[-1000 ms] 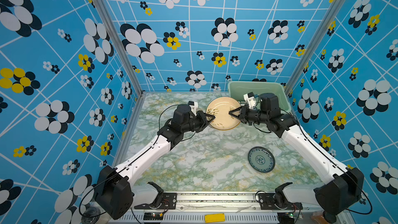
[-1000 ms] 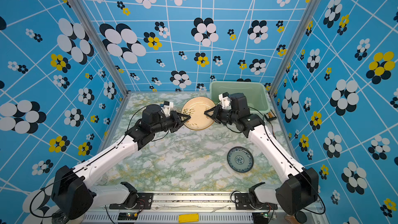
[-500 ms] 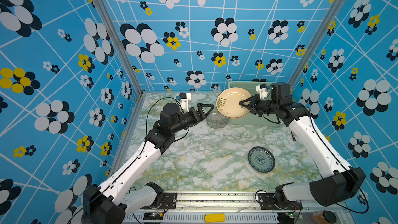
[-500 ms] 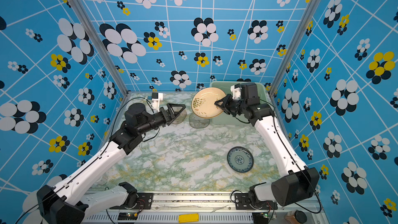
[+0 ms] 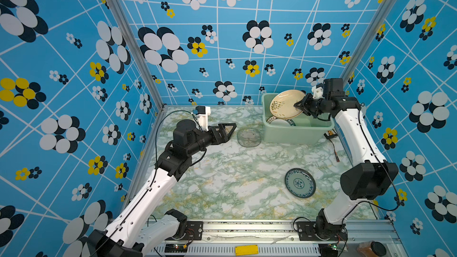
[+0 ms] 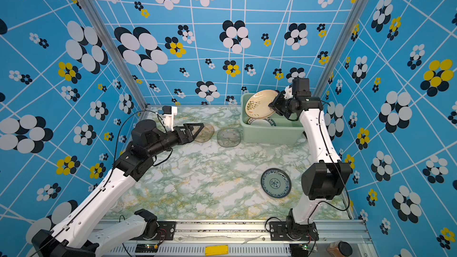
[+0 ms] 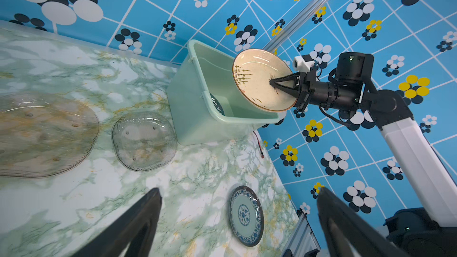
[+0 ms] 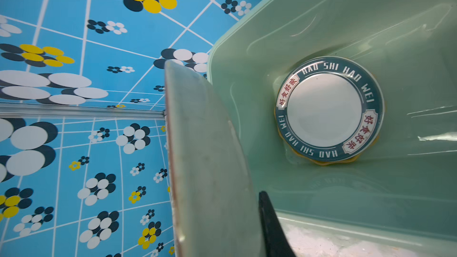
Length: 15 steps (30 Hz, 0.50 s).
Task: Place the plates into the plastic bin on the countertop
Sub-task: Place the plate in the plastic bin.
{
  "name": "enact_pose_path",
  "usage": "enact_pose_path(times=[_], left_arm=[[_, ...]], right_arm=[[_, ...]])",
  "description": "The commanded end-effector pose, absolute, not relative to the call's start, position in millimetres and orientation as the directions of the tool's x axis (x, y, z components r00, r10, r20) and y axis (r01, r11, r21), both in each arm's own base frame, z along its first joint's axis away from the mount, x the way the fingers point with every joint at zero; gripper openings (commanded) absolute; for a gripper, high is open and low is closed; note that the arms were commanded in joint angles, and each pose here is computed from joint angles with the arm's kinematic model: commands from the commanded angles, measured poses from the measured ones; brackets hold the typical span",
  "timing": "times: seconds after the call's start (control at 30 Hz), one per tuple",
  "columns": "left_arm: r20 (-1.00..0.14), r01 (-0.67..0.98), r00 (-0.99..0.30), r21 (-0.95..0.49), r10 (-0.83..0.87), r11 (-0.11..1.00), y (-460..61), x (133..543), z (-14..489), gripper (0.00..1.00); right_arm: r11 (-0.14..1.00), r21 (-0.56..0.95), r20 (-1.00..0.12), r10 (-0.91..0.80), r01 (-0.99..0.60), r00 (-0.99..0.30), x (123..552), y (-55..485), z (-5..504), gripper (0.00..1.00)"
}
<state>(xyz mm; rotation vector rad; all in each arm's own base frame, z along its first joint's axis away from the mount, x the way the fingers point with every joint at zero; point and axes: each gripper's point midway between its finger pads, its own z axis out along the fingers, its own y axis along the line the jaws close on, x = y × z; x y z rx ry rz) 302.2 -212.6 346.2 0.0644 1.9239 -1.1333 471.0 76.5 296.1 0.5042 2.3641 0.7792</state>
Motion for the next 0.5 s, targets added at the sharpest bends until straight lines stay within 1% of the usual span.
enact_pose_path(times=[0.0, 0.27, 0.4, 0.43, 0.47], left_arm=[[-0.747, 0.503, -0.61, -0.623, -0.265, 0.599, -224, 302, 341, 0.99], [-0.779, 0.57, -0.614, -0.551, -0.13, 0.609, -246, 302, 326, 0.99], [-0.774, 0.588, -0.627, -0.545, -0.089, 0.597, -258, 298, 317, 0.99], [-0.77, 0.586, -0.633, -0.549, -0.087, 0.596, -260, 299, 314, 0.99], [-0.765, 0.584, -0.638, -0.553, -0.086, 0.594, -261, 299, 312, 0.99]], right_arm=[[0.79, 0.602, -0.473, 0.472, 0.118, -0.744, 487, 70, 302, 0.0], [0.838, 0.52, -0.456, 0.436, 0.166, -0.776, 528, 49, 265, 0.0], [0.871, 0.462, -0.447, 0.39, 0.166, -0.805, 537, 40, 250, 0.0], [0.881, 0.44, -0.427, 0.376, 0.175, -0.822, 542, 38, 235, 0.0], [0.889, 0.424, -0.421, 0.361, 0.171, -0.832, 543, 37, 230, 0.0]])
